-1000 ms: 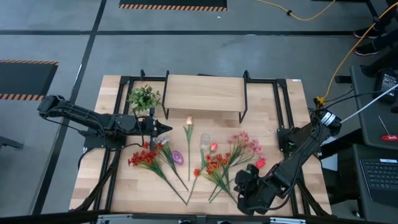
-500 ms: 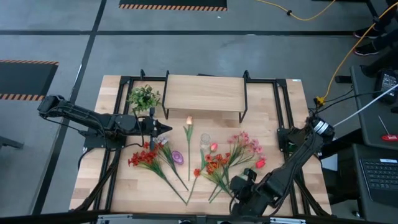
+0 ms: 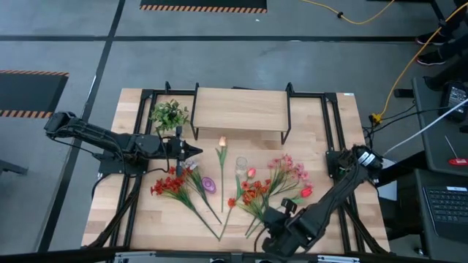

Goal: Pick and place flowers into a vace then onto a shelf
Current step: Put the right orange flowers into the transparent vase

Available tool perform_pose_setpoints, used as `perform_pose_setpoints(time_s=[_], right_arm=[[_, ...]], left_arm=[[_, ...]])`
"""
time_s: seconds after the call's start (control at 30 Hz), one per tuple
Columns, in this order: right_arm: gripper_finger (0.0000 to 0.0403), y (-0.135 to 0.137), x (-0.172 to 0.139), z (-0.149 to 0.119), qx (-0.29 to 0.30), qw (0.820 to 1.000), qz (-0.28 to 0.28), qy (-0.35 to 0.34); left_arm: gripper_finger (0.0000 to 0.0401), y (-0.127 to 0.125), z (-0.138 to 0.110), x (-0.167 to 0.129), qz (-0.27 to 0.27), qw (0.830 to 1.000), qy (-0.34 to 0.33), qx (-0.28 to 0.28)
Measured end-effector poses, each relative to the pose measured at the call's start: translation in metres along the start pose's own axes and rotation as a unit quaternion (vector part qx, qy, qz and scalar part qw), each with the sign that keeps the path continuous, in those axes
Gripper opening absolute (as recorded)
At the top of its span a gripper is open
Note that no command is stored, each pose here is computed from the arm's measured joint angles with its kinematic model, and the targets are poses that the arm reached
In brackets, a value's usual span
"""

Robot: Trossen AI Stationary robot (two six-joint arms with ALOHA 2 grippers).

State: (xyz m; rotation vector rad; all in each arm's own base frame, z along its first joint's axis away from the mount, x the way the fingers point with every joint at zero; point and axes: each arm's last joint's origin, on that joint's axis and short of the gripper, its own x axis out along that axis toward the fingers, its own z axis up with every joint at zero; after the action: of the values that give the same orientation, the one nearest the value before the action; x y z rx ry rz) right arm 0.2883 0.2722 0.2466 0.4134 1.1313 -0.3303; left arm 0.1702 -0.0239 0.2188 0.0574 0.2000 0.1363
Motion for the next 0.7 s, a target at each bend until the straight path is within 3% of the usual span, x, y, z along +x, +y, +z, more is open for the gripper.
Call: perform_pose_setpoints(time_s=[0.43, 0.7], right_arm=[[0.0181, -0.0027, 0.0007, 0.0008, 0.002, 1.0, -0.011, 0.003], [0.0201, -0.0049, 0.0009, 0.0001, -0.002, 1.0, -0.022, 0.006]], left_arm=[[0.0004, 0.0, 0.0, 0.0, 0.0, 1.0, 0.0, -0.004], [0.0004, 0.0, 0.0, 0.0, 0.0, 1.0, 0.0, -0.008]])
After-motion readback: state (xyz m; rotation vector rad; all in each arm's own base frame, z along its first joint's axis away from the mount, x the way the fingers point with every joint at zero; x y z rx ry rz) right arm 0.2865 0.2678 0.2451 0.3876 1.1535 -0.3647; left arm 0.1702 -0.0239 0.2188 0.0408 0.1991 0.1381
